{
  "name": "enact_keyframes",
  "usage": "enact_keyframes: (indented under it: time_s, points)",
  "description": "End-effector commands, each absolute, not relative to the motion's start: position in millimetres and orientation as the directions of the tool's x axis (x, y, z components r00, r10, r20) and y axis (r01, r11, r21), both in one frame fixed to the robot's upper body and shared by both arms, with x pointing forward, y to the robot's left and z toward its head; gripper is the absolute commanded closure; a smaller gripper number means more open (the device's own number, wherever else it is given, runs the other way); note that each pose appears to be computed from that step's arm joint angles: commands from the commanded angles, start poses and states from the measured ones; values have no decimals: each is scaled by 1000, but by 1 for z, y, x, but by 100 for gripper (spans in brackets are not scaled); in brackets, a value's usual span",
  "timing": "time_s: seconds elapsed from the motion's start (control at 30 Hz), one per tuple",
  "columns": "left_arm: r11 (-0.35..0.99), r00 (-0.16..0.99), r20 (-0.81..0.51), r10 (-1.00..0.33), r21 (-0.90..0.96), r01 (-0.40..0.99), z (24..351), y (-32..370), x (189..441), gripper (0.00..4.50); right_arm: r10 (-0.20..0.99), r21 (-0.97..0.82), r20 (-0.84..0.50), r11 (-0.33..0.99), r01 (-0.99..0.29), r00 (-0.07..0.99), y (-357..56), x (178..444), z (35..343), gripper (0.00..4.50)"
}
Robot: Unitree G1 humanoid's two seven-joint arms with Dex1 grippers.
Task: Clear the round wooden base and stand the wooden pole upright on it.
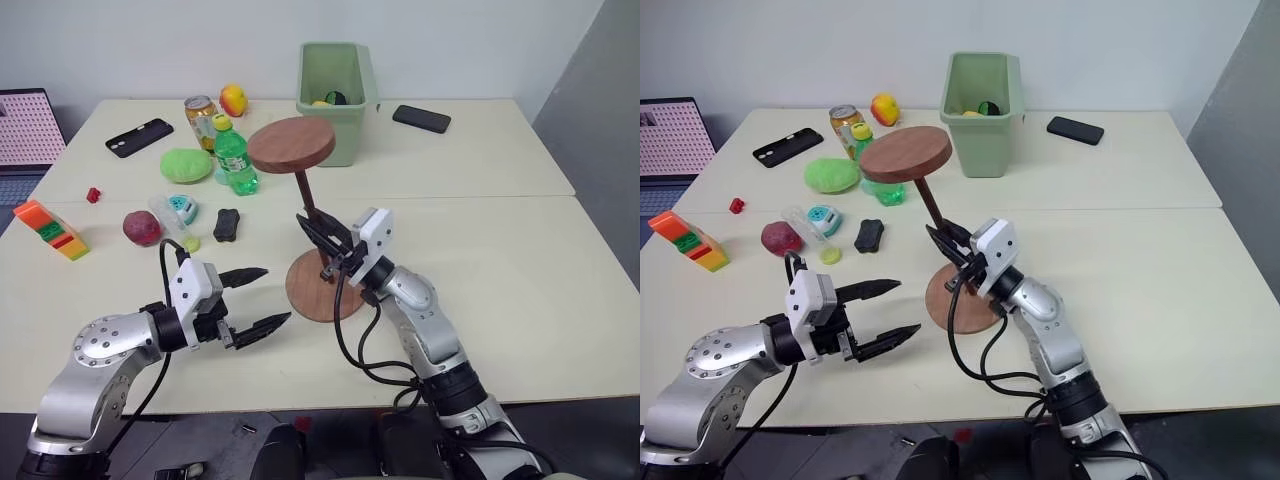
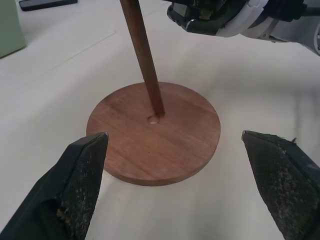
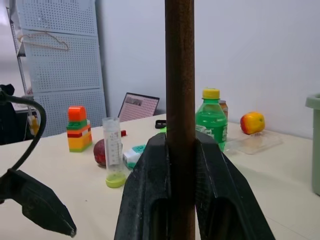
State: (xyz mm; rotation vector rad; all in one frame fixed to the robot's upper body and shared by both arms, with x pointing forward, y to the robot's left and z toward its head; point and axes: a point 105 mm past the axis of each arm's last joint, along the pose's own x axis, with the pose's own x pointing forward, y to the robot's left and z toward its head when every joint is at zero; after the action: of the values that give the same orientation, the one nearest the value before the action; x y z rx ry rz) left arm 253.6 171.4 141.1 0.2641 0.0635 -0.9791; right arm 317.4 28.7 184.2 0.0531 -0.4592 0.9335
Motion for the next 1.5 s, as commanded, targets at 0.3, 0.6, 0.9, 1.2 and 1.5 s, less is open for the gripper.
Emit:
enact_keyframes:
  time_s: [0.3, 0.6, 0.9, 1.2, 1.5]
  points:
    - [531, 568, -152, -809, 226, 817, 145, 171, 253, 0, 742, -157, 424, 625, -765, 519, 32, 321, 180, 426]
    - [533, 570, -150, -808, 226, 815, 145, 170, 254, 0, 753, -163, 398, 621, -767, 525, 31, 320, 166, 426]
    - [539, 574, -150, -805, 223, 813, 146, 171, 254, 0, 789, -210, 310, 601, -771, 530, 12, 307, 138, 426]
    - [536, 571, -149, -808, 219, 815, 145, 169, 255, 0, 796, -192, 239, 600, -776, 556, 9, 311, 121, 426]
    - [532, 567, -146, -811, 220, 817, 145, 169, 258, 0, 790, -179, 202, 611, -771, 579, 2, 311, 111, 426]
